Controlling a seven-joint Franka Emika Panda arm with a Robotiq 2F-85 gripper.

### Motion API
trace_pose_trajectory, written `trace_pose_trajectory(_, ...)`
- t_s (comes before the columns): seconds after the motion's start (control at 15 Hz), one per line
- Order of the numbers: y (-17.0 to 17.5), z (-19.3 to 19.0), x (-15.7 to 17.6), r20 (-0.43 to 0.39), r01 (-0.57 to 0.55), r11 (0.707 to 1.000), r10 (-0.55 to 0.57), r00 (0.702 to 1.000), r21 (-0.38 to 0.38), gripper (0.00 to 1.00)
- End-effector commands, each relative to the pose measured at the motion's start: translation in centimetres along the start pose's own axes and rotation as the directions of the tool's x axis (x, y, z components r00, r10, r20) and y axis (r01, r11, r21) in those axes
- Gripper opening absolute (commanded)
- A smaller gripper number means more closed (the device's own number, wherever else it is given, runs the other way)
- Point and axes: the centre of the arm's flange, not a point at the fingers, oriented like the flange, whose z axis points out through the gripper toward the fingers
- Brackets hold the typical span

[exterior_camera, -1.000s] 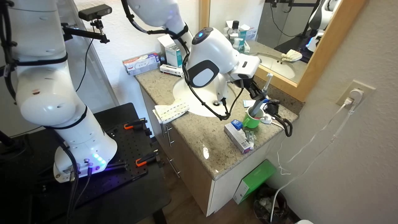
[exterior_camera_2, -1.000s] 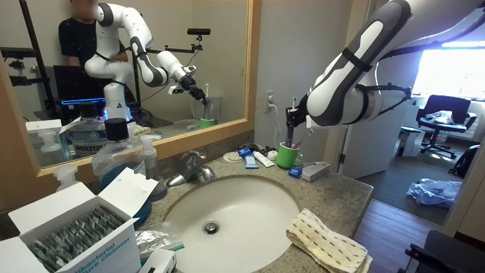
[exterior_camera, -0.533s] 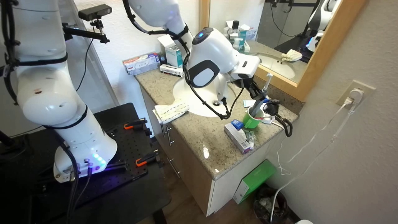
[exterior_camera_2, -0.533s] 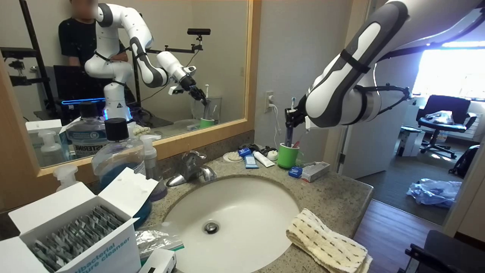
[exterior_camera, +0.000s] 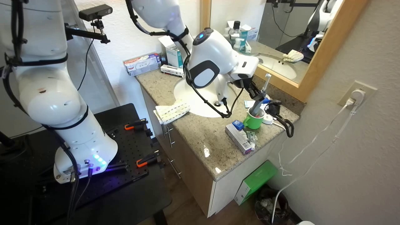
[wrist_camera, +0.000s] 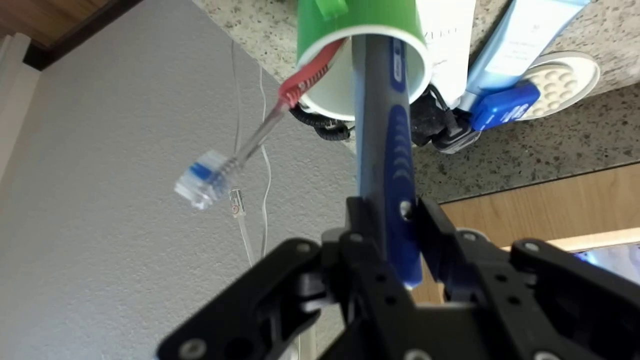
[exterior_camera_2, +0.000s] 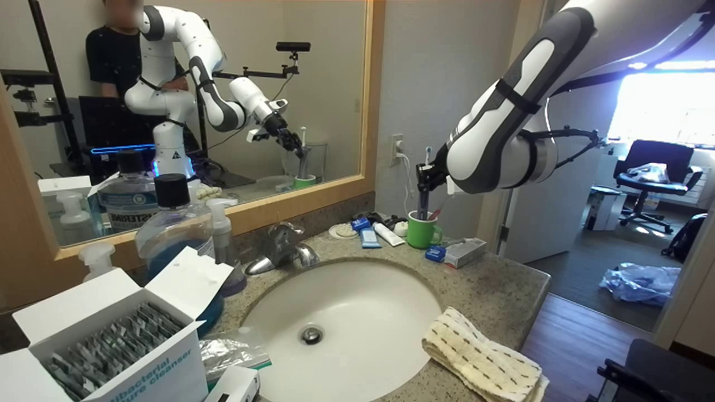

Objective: Pick up the electric toothbrush and put it in the light green cup.

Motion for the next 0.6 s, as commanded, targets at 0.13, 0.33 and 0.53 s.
trace_pose_trajectory(0.13,-0.8,1.2,-0.9,-0.011,0.018,1.000,-0.018,1.000,-0.025,0.07)
trace_pose_trajectory(0.33,-0.8,1.8,-1.2,-0.007,0.026,0.999,-0.027,1.000,-0.034,0.07)
trace_pose_trajectory(0.53,-0.6,2.0,-1.5,0.000,0.027,0.999,-0.027,1.000,-0.039,0.07)
